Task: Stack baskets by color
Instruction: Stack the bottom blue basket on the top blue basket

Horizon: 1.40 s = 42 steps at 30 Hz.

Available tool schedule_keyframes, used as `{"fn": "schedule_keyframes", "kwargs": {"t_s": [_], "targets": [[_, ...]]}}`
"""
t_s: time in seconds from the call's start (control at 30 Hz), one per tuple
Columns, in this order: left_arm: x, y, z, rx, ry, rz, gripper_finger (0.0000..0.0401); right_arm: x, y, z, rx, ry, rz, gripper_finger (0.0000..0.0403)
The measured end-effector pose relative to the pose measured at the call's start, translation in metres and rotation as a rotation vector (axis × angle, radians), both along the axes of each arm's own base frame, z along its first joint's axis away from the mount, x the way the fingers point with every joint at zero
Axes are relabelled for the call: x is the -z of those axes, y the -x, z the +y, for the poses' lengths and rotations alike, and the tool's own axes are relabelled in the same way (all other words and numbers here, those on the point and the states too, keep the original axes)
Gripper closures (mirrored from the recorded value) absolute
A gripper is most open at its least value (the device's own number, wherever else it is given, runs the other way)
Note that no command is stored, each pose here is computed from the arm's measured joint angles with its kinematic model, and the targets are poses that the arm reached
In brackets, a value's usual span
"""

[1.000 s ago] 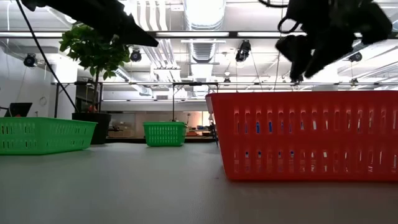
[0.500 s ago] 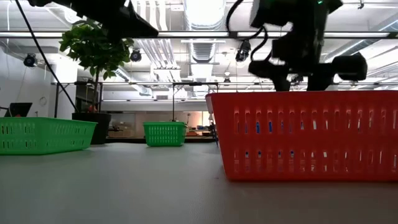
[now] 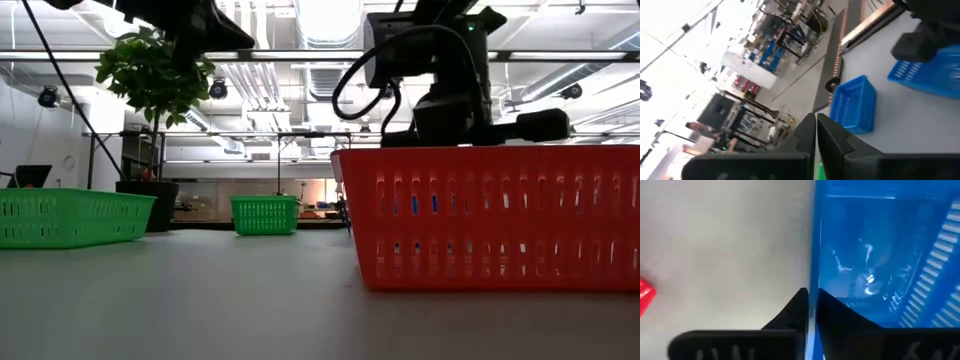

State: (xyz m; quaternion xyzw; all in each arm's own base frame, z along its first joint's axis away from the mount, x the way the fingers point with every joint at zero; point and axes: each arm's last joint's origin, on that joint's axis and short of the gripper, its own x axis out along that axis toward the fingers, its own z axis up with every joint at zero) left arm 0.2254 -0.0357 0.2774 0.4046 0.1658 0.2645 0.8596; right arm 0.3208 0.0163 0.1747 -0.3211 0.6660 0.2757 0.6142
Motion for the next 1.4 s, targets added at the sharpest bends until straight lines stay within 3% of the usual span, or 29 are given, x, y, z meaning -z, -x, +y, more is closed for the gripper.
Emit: {"fn": "schedule_keyframes", "kwargs": {"t_s": [0.13, 0.3, 0.43, 0.7, 0.9, 1.17, 1.4], "targets": [[-0.008, 0.008, 0.002, -0.046, -0.040, -0.009, 0.0401, -0.014, -0.007, 0.001, 0.088, -0.004, -0.028, 0.0392], [-0.019, 0.022, 0.005, -0.087, -0.006, -0.082, 0.0401, -0.055, -0.024, 0.004, 0.374, -0.019, -0.132, 0.0394], [-0.010, 0.030, 0.007, -0.087, -0.007, -0.068, 0.0401, -0.095, -0.037, 0.001, 0.588, -0.036, -0.265, 0.0394], [-0.007, 0.046, 0.012, -0.087, -0.018, -0.088, 0.0401, -0.144, -0.044, -0.047, 0.926, 0.016, -0.452, 0.0394], [-0.005, 0.051, 0.013, -0.087, -0.017, -0.099, 0.0401, -0.146, -0.037, -0.092, 0.984, 0.057, -0.440, 0.0394], [-0.006, 0.051, 0.014, -0.090, -0.036, -0.086, 0.0401, -0.143, -0.035, -0.132, 0.971, 0.088, -0.475, 0.0394], [-0.005, 0.053, 0.017, -0.101, -0.035, -0.090, 0.0401, -0.099, -0.055, -0.145, 0.907, 0.154, -0.342, 0.0394]]}}
